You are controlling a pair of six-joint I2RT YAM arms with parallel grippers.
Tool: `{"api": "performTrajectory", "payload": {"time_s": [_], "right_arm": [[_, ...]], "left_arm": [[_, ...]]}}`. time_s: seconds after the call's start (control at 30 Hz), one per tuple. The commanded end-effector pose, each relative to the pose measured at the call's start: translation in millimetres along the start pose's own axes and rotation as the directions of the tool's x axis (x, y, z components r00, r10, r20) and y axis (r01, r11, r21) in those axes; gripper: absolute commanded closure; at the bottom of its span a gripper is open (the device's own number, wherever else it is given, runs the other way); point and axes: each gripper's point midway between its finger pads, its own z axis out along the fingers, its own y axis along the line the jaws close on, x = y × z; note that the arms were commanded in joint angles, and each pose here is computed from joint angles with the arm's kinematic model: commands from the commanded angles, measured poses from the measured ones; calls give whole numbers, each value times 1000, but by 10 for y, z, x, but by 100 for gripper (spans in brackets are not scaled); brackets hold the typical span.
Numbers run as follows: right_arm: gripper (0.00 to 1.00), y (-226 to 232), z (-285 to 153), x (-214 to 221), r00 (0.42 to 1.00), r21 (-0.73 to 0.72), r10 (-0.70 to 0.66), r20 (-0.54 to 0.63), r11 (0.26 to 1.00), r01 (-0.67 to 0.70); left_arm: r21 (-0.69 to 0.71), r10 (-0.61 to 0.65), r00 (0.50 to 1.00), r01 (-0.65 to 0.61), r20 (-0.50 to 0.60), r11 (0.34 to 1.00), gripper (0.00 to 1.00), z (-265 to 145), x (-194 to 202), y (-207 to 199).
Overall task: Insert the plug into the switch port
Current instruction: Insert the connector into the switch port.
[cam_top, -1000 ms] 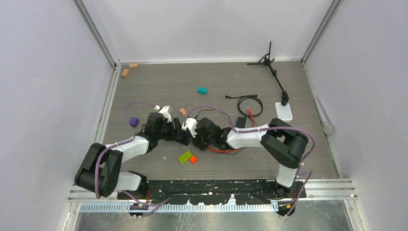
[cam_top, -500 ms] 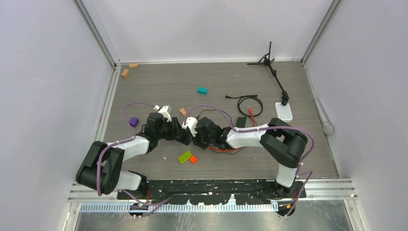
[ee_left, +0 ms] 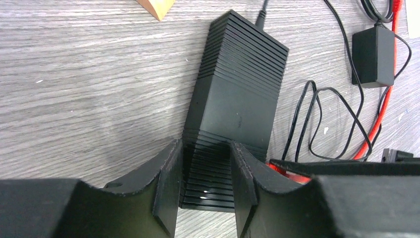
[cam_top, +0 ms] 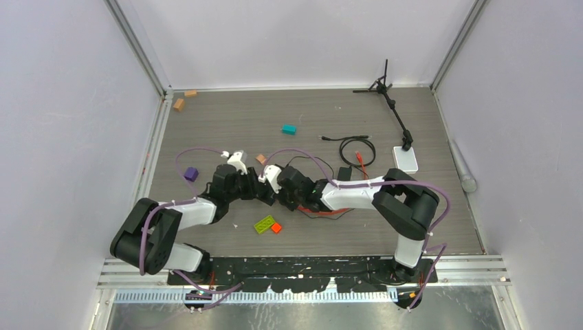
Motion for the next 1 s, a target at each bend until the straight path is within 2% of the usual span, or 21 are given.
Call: {"api": "performTrajectory", "payload": {"time_s": [0.0, 0.1, 0.2, 0.43, 0.63, 0.8, 0.97], "right_arm": [[99, -360, -153, -1276, 930, 138, 39, 365, 986, -96], [100, -403, -143, -1361, 920, 152, 66, 387, 979, -134], [100, -297, -135, -1418, 911, 107, 72, 406, 986, -125], [100, 348, -119, -1441, 910, -90, -20, 414, 994, 62], [99, 638, -168, -1416, 908, -112, -95, 407, 982, 153], [100, 425, -133, -1361, 916, -23, -81, 393, 995, 98], [99, 96, -37, -1290, 925, 26, 11, 381, 999, -22]], "left_arm": [[109, -19, 978, 42, -209, 993, 62, -151, 623, -249], [112, -16, 976, 41, -219, 993, 62, -179, 694, -277], [113, -14, 976, 39, -217, 993, 62, -202, 719, -285], [125, 2, 979, 24, -204, 992, 62, -173, 650, -326], [137, 26, 978, 3, -207, 991, 62, -153, 598, -365], [143, 17, 975, 15, -221, 990, 62, -178, 639, -374], [142, 6, 973, 27, -229, 989, 63, -227, 723, -365]]}}
